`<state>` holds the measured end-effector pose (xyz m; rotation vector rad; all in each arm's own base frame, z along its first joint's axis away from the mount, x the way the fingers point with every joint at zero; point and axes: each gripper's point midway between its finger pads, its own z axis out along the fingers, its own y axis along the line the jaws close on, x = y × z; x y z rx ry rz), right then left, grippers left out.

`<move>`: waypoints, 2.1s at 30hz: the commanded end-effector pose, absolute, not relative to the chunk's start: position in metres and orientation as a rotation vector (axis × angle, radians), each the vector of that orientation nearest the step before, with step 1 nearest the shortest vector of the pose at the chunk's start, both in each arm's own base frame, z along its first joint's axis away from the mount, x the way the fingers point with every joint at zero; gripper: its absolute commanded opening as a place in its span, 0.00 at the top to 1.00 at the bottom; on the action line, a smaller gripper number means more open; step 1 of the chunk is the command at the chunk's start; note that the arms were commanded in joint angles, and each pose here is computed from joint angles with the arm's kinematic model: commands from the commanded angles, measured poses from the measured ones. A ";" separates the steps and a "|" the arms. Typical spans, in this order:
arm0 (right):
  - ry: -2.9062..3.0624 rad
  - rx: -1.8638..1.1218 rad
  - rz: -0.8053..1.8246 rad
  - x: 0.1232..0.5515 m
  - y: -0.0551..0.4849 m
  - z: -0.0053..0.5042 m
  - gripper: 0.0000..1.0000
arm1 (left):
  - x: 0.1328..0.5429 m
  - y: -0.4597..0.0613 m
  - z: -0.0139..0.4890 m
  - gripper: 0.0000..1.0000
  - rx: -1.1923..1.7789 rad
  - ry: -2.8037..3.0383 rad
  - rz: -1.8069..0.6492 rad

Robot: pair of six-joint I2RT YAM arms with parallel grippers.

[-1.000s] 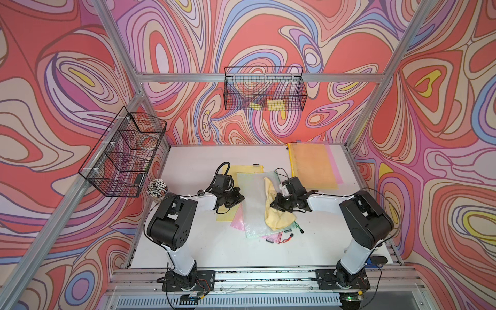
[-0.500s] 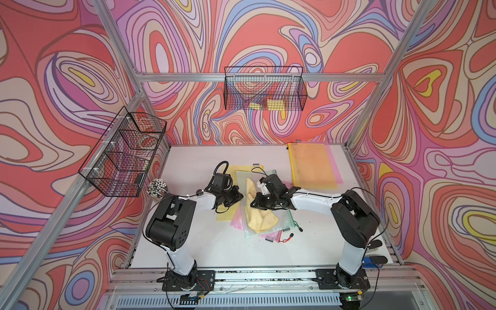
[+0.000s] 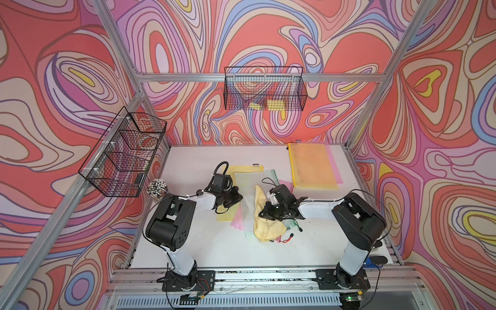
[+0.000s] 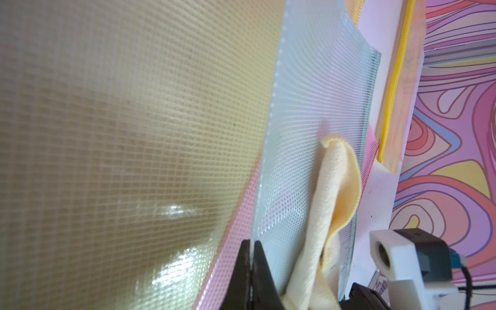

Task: Wipe the document bag
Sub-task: Wipe the dirt from the document bag, then adjust the document bag.

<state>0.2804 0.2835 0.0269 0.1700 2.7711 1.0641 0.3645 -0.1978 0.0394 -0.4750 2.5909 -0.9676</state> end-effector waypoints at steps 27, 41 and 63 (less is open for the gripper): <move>2.868 0.011 1.025 0.236 0.354 0.024 1.00 | 0.368 -0.189 0.053 1.00 -0.475 2.562 -0.934; 2.824 0.567 0.886 0.256 0.176 0.009 1.00 | 0.365 -0.175 0.054 1.00 -0.486 2.560 -0.916; 2.700 0.534 0.859 0.311 0.142 0.060 1.00 | 0.329 -0.066 0.183 1.00 -0.432 2.457 -0.475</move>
